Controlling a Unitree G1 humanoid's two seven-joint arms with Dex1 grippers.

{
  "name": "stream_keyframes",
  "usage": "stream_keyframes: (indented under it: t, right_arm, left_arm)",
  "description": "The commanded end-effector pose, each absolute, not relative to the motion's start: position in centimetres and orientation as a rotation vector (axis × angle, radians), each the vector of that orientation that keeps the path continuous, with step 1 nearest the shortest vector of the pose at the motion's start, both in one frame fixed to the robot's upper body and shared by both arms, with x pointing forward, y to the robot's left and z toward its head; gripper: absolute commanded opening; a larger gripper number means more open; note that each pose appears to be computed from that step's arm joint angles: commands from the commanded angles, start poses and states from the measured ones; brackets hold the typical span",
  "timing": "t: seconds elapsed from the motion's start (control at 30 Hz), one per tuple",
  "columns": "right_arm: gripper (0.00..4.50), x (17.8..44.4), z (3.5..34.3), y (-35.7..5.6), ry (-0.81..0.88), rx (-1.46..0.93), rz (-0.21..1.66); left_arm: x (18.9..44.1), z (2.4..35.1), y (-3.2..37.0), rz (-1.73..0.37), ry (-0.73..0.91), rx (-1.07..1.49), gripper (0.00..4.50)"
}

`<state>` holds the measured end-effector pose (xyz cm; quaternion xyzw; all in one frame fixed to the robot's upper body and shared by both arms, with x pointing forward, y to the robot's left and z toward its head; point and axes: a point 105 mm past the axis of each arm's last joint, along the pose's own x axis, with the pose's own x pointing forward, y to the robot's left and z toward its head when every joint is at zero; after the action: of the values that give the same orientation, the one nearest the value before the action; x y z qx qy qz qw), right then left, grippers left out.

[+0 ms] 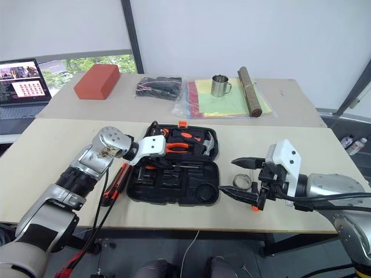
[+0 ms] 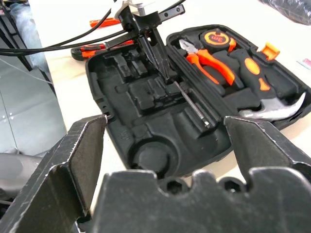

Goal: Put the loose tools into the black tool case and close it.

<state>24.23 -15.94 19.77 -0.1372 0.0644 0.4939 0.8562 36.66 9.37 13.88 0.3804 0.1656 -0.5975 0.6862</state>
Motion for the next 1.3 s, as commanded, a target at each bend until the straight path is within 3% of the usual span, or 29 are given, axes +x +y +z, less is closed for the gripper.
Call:
stream_keyframes:
  t: [0.03, 0.1, 0.2, 0.43, 0.57, 0.63, 0.73, 0.87, 1.0, 1.13, 1.2, 1.3]
  right_arm:
    - [4.50, 24.1, 20.5, -17.7, 0.107, -0.314, 0.901]
    - [4.50, 24.1, 19.9, -18.9, 0.140, -0.298, 0.822]
    - [4.50, 24.0, 17.6, -21.5, 0.214, -0.250, 0.606]
    - [4.50, 24.6, 11.8, -23.0, 0.313, -0.157, 0.275]
    - [4.50, 25.6, 9.6, -22.5, 0.331, -0.109, 0.172]
    - [4.50, 26.1, 8.8, -22.2, 0.334, -0.076, 0.136]
    - [3.88, 26.5, 8.1, -22.6, 0.328, -0.048, 0.080]
    - [2.43, 26.5, 9.1, -23.3, 0.254, -0.046, 0.017]
    - [1.06, 27.2, 13.7, -21.1, 0.066, -0.075, 0.229]
    - [1.04, 28.4, 17.1, -17.9, 0.002, -0.181, 0.580]
    - [1.04, 28.6, 17.6, -14.8, 0.016, -0.276, 0.848]
    - [1.04, 29.0, 17.6, -12.9, 0.040, -0.345, 1.030]
  left_arm:
    - [36.9, 15.5, 10.7, -1.316, 0.359, 0.773, 0.01]
    - [36.1, 17.6, 10.3, -1.379, 0.277, 0.686, 0.01]
    - [34.3, 21.7, 10.4, -1.466, 0.093, 0.510, 0.73]
    - [31.6, 22.0, 10.5, -1.565, 0.105, 0.388, 3.28]
    - [30.5, 22.9, 9.8, -1.615, 0.122, 0.292, 4.49]
    - [29.9, 22.8, 9.9, -1.638, 0.149, 0.289, 4.49]
    - [29.6, 22.4, 10.4, -1.634, 0.166, 0.322, 4.50]
    - [29.7, 22.7, 11.6, -1.601, 0.173, 0.336, 4.50]
    - [28.9, 22.7, 13.4, -1.584, 0.207, 0.362, 4.50]
    - [27.3, 21.9, 15.5, -1.586, 0.295, 0.399, 4.50]
    - [26.9, 21.4, 16.2, -1.574, 0.323, 0.420, 4.50]
    - [26.6, 21.2, 16.4, -1.565, 0.332, 0.431, 4.50]
